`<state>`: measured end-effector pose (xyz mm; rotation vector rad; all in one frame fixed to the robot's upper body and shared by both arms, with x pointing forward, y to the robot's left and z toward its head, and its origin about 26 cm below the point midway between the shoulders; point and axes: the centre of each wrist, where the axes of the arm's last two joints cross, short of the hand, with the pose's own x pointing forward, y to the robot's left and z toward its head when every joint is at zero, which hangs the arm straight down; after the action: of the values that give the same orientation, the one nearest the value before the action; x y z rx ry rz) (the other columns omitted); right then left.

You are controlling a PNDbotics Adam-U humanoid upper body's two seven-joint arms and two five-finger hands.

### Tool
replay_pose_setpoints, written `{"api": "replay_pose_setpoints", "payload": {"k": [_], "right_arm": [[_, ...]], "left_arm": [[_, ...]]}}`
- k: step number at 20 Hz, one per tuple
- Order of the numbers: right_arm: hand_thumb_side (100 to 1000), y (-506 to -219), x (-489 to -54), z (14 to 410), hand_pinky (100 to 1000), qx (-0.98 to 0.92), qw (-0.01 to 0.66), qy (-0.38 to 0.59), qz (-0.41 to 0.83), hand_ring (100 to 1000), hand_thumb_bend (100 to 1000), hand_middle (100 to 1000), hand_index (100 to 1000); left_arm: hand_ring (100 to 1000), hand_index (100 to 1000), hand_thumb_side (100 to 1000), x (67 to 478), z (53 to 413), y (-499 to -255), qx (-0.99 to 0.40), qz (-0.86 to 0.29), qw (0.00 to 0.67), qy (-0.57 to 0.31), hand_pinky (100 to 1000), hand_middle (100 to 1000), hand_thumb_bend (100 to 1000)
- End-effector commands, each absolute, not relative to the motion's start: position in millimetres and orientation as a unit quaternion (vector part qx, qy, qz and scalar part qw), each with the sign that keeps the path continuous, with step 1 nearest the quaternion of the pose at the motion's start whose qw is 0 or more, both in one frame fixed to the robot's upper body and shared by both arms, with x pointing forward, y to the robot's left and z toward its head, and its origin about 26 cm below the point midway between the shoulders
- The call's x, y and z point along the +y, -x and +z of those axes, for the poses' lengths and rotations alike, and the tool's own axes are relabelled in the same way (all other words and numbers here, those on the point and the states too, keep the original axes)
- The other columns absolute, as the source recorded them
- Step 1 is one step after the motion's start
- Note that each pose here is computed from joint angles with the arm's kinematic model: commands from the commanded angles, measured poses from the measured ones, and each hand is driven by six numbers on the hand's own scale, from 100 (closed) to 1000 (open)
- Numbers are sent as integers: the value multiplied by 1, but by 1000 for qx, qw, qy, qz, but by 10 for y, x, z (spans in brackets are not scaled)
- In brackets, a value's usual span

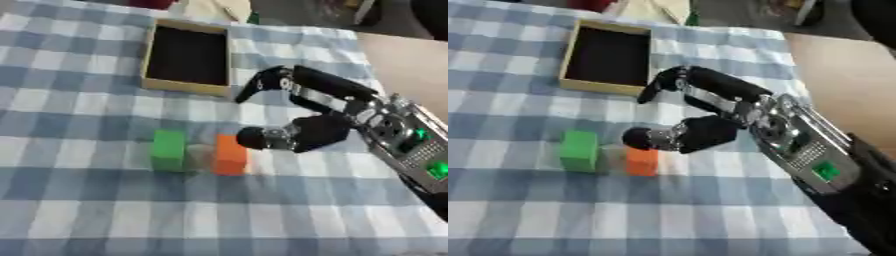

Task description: Pick up objects on the table and place them in the box.

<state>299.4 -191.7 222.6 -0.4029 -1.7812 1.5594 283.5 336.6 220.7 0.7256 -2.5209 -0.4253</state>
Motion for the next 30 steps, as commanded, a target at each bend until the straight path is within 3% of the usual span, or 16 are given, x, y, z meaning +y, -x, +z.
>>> {"api": "replay_pose_setpoints", "payload": {"k": [1,2,4,7,12,15,23,26,30], "right_arm": [[745,-2975,-1920,2291,906,-690,346,168,613,884,542,774,792],[647,-2975,-1909,2290,911,-689,347,159,616,883,500,773,781],[534,-2976,-1896,2298,915,-686,351,142,621,884,468,772,772],[471,-2978,-1885,2314,919,-677,356,132,630,891,471,780,781],[452,-2990,-1863,2346,923,-674,349,143,636,897,480,799,796],[352,-3030,-1858,2323,923,-669,350,151,638,884,461,796,794],[351,-3146,-1838,2240,921,-669,359,161,631,883,475,797,799],[309,-3189,-1827,2210,915,-667,360,175,628,878,480,794,801],[347,-3255,-1809,2132,916,-662,370,187,624,880,486,794,797]], "left_arm": [[723,835,1000,3342,2282,-2820,-925,-159,227,-261,732,703,442],[723,835,1000,3341,2281,-2820,-925,-159,227,-261,731,703,442],[722,835,1000,3339,2281,-2821,-925,-158,226,-261,731,703,441],[722,836,1000,3333,2286,-2825,-926,-157,224,-260,730,703,435],[722,836,1000,3317,2288,-2832,-927,-155,223,-258,730,702,431],[722,835,1000,3311,2288,-2835,-928,-155,223,-257,730,701,430],[722,834,1000,3301,2283,-2838,-928,-154,223,-255,729,697,410],[722,833,1000,3297,2280,-2839,-929,-154,223,-254,729,694,410],[721,832,1000,3293,2278,-2841,-929,-153,222,-253,729,690,405]]}}
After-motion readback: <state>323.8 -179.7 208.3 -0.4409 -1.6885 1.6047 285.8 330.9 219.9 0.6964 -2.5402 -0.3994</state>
